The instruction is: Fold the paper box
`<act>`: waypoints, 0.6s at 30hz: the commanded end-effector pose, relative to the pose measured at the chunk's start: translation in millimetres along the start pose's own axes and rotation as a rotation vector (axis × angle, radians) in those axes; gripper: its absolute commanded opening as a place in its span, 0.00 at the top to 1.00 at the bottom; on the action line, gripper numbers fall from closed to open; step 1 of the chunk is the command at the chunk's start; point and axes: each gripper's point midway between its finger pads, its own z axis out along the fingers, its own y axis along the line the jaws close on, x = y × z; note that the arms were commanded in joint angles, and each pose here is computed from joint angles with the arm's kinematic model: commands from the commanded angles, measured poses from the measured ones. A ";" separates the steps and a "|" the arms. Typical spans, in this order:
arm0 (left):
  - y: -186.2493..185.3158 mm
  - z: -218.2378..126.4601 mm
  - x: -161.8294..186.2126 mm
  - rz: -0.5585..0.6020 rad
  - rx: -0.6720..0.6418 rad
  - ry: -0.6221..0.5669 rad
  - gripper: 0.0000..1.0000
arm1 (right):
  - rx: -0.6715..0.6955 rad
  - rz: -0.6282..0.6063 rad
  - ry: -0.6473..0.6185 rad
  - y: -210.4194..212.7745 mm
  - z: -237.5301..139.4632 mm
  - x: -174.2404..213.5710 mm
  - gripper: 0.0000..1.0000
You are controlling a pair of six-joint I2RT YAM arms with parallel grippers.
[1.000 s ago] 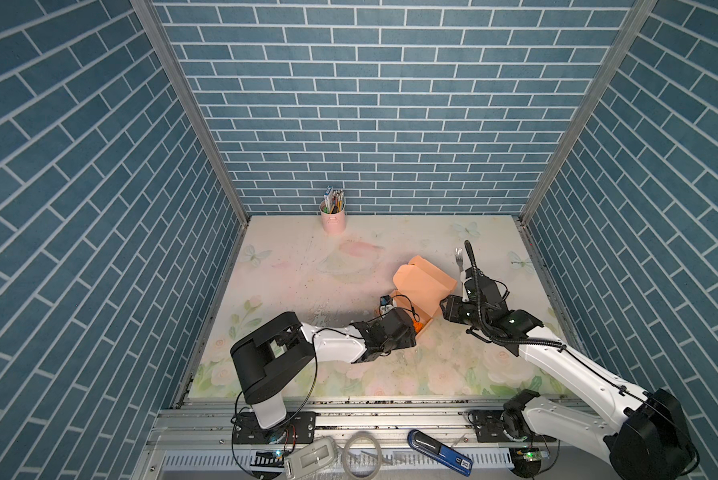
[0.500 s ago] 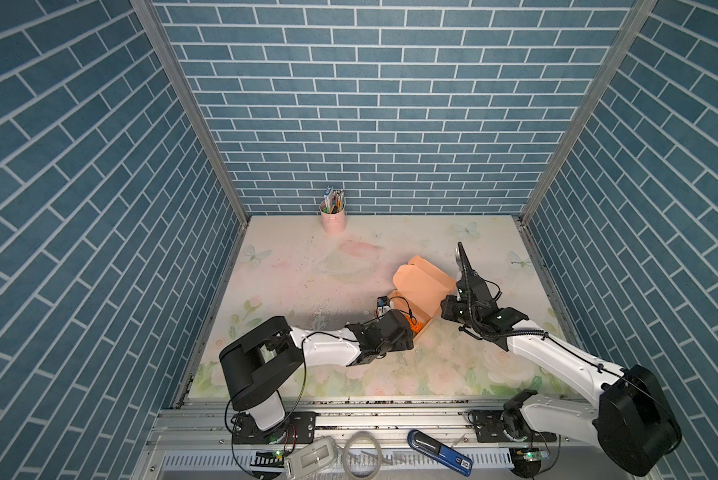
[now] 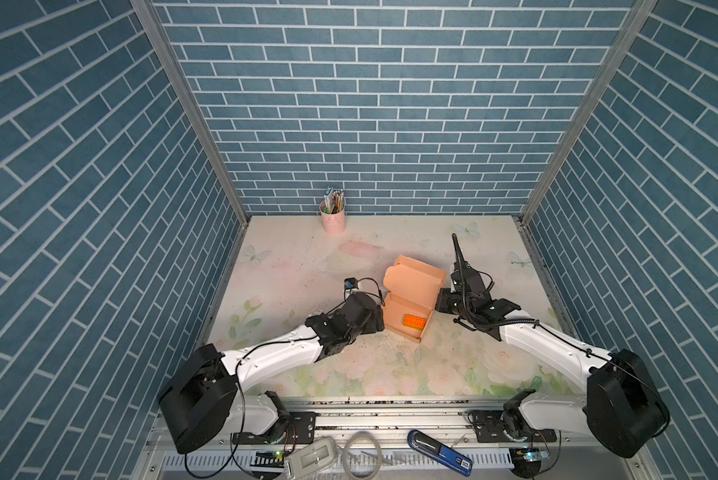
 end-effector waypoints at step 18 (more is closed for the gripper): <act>-34.3 57.4 -74.5 0.369 0.222 0.074 0.17 | -0.161 -0.220 -0.031 44.6 8.6 -27.7 1.00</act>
